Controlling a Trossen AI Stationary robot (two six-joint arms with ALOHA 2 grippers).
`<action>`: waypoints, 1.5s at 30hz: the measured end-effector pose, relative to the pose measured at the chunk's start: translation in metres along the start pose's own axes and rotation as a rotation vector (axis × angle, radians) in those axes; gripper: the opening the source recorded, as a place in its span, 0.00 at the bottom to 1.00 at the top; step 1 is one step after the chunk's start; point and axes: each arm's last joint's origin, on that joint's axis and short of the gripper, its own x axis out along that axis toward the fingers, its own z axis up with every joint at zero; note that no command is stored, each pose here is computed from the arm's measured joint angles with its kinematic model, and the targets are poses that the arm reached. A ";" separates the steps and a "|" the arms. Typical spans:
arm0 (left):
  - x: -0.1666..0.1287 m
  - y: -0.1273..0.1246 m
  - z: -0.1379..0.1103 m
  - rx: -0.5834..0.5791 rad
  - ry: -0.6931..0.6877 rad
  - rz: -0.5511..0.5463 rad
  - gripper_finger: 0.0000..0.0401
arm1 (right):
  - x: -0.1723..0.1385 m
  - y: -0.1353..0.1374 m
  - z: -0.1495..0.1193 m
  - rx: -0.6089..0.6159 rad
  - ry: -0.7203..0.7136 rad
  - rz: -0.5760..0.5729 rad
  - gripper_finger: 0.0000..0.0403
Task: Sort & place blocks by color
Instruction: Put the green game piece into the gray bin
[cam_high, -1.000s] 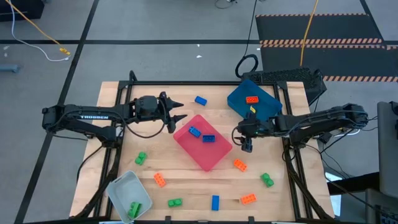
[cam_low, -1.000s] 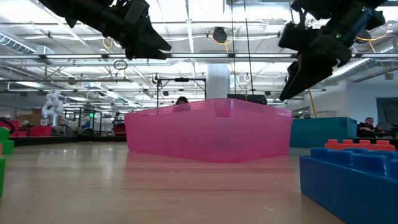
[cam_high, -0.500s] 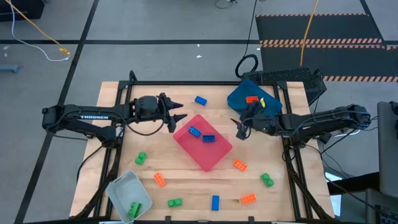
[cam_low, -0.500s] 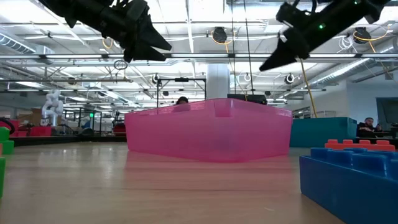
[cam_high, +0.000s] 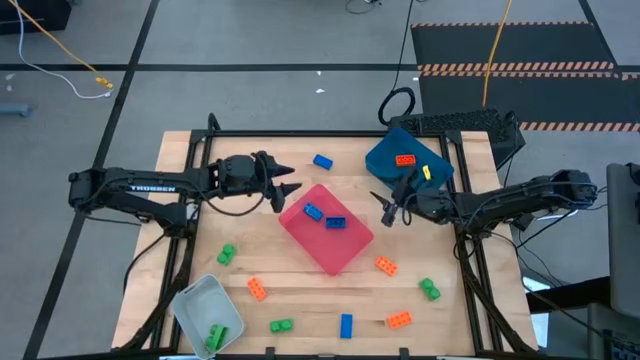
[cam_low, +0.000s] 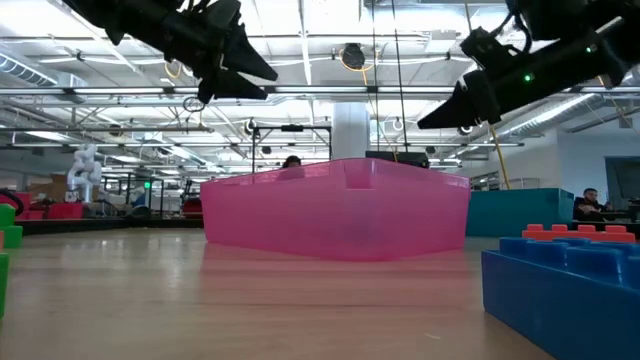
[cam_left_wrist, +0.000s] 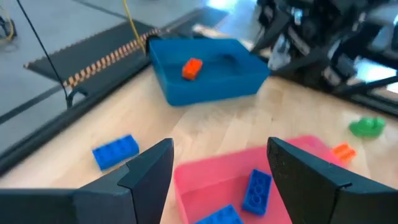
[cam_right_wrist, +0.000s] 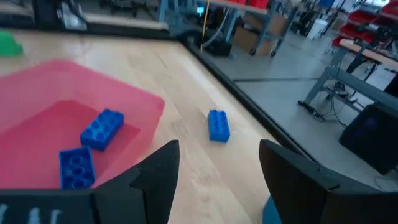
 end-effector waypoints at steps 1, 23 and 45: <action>0.000 0.000 0.000 -0.013 -0.001 -0.004 0.64 | -0.001 0.000 -0.002 0.009 -0.017 -0.001 0.53; -0.082 0.001 -0.006 -0.448 0.952 0.559 0.64 | -0.004 -0.003 0.010 -0.089 -0.212 0.006 0.53; -0.045 -0.064 -0.068 -0.439 1.421 0.535 0.64 | 0.006 -0.022 0.009 -0.038 -0.222 0.014 0.53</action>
